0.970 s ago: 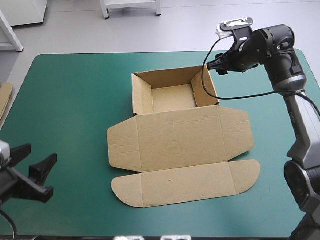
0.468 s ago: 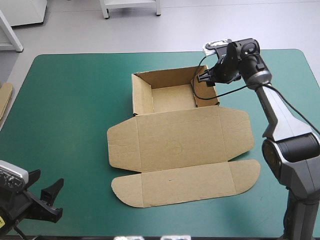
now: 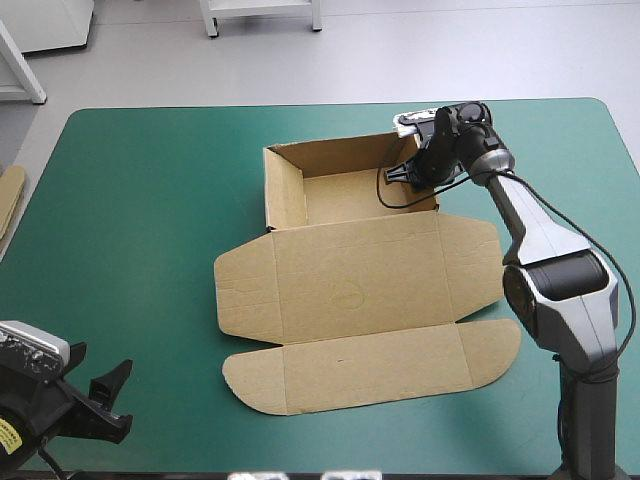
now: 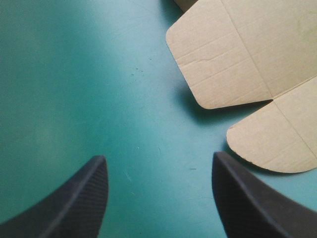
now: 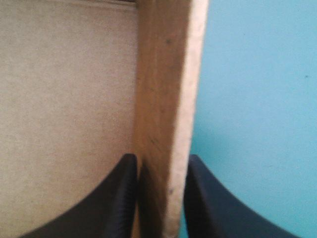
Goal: Fold the box
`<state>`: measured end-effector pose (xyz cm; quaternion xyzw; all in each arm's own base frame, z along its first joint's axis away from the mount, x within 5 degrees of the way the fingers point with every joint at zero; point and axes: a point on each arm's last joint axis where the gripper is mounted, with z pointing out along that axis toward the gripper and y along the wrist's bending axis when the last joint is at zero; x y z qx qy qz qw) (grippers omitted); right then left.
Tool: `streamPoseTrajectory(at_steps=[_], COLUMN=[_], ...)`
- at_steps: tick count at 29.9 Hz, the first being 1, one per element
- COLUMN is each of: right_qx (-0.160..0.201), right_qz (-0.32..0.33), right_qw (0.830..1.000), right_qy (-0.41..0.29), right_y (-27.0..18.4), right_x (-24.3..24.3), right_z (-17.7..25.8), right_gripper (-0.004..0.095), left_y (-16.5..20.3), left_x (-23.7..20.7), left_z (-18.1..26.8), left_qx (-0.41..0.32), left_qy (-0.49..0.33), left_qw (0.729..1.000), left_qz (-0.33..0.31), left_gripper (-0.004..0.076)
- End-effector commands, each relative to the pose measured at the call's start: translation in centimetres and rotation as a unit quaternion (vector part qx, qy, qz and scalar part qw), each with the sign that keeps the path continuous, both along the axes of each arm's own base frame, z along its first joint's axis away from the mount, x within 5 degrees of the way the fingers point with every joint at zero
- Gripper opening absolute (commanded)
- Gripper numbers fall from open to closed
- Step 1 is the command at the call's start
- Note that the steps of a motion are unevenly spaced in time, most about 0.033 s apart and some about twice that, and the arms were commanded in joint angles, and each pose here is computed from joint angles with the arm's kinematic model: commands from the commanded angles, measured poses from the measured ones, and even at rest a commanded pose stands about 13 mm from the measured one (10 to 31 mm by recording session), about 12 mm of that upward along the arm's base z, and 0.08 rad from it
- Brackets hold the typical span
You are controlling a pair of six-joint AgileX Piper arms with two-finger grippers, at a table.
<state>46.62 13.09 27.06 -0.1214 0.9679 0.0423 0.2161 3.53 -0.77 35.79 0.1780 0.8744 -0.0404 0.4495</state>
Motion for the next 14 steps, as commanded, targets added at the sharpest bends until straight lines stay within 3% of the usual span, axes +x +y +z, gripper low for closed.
streamPoseTrajectory(at_steps=[1,5,10,14], right_qx=[-0.016,-0.07,-0.15,-0.161], right_qz=[0.009,0.006,-0.041,-0.108], right_qw=[0.997,0.996,0.988,0.981], right_qy=[-0.073,-0.059,-0.021,-0.014], right_y=[-1.2,-3.6,-9.7,-16.3], right_x=[-0.4,-0.3,-0.1,-0.2], right_z=[4.3,4.1,3.9,4.1], right_gripper=[-0.0016,-0.0019,-0.0019,-0.0019], left_y=[-0.2,-0.2,-0.2,-0.2], left_x=[0.5,0.6,0.6,0.6], left_z=[1.2,1.2,1.2,1.2], left_qx=[-0.013,-0.013,-0.011,-0.006], left_qy=[-0.043,-0.044,-0.044,-0.046], left_qw=[0.999,0.999,0.999,0.999], left_qz=[-0.004,-0.004,-0.005,-0.009], left_gripper=[0.0441,0.0441,0.0441,0.0441])
